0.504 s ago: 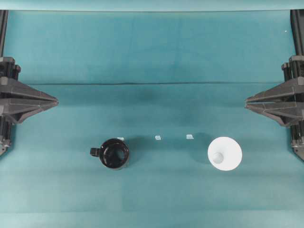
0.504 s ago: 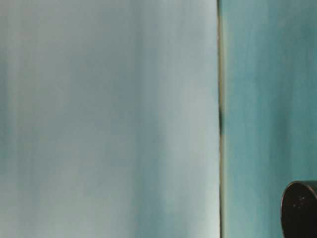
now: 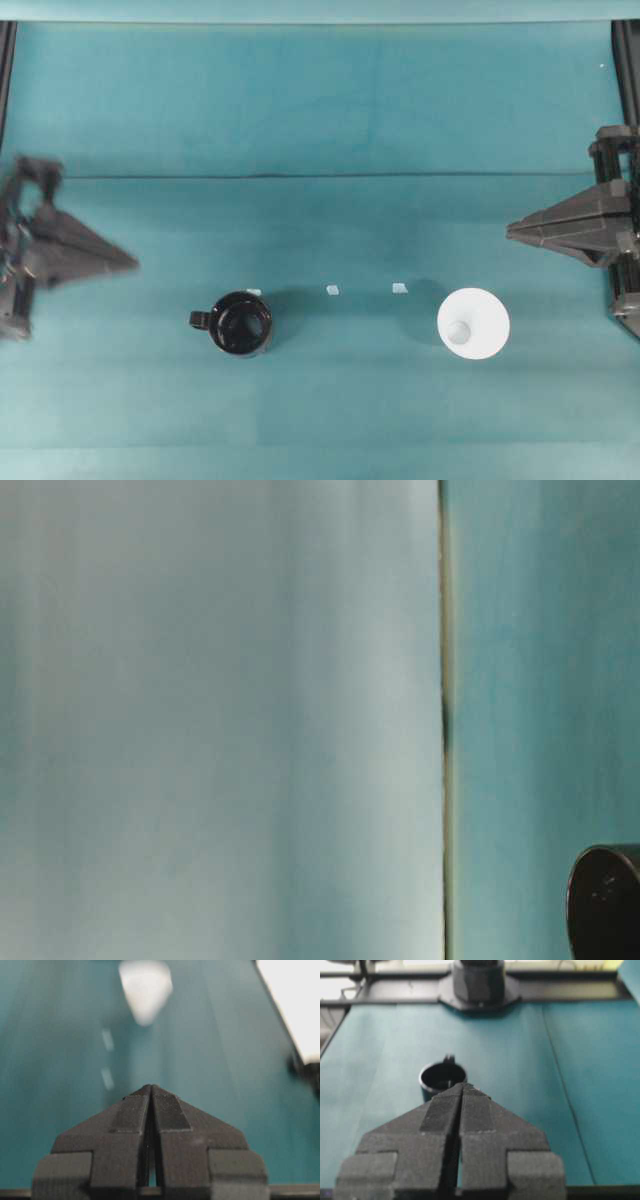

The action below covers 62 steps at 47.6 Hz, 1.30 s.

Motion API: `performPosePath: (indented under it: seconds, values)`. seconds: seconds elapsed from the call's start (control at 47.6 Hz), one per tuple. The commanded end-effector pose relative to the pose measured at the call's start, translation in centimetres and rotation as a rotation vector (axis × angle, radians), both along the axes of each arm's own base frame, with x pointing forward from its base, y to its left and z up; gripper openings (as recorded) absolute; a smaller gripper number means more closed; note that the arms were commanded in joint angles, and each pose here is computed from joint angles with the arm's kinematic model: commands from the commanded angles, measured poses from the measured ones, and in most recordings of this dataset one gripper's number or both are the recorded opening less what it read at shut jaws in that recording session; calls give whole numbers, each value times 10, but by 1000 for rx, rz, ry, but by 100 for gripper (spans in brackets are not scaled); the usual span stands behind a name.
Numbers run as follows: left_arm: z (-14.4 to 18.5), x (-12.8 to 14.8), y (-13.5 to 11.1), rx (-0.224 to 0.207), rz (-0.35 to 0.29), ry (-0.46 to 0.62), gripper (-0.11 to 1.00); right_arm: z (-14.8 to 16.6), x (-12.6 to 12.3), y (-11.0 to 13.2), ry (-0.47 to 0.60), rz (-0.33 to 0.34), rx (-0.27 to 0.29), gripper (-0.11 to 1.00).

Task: Put the paper cup into the moved cup holder.
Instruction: 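Move the left gripper open toward the black cup holder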

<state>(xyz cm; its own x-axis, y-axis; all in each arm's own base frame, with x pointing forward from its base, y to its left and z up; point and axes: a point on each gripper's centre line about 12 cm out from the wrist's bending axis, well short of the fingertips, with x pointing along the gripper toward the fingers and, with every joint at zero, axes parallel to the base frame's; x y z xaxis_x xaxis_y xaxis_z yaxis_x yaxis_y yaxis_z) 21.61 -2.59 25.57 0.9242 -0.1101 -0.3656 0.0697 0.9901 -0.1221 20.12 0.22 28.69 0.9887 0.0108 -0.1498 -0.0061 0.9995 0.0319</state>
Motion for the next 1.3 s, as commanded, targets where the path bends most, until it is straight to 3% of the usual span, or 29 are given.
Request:
performPosePath:
  seconds: [0.0, 0.462, 1.091, 1.154, 1.28]
  values:
    - [-14, 9, -7, -12, -11, 118, 0, 8, 2, 0, -6, 0, 12, -6]
    - [-61, 35, -12, 25, -4, 430, 0, 0, 2, 1, 54, -1, 28, -6]
    - [-79, 42, -12, 21, 2, 452, 0, -1, 1, 1, 68, 0, 28, -6]
    - [-80, 43, -13, 23, 1, 455, 5, -2, 1, 1, 71, 0, 28, -6]
    - [-85, 44, -13, 17, 3, 446, 34, -2, 1, 1, 69, 0, 28, -6]
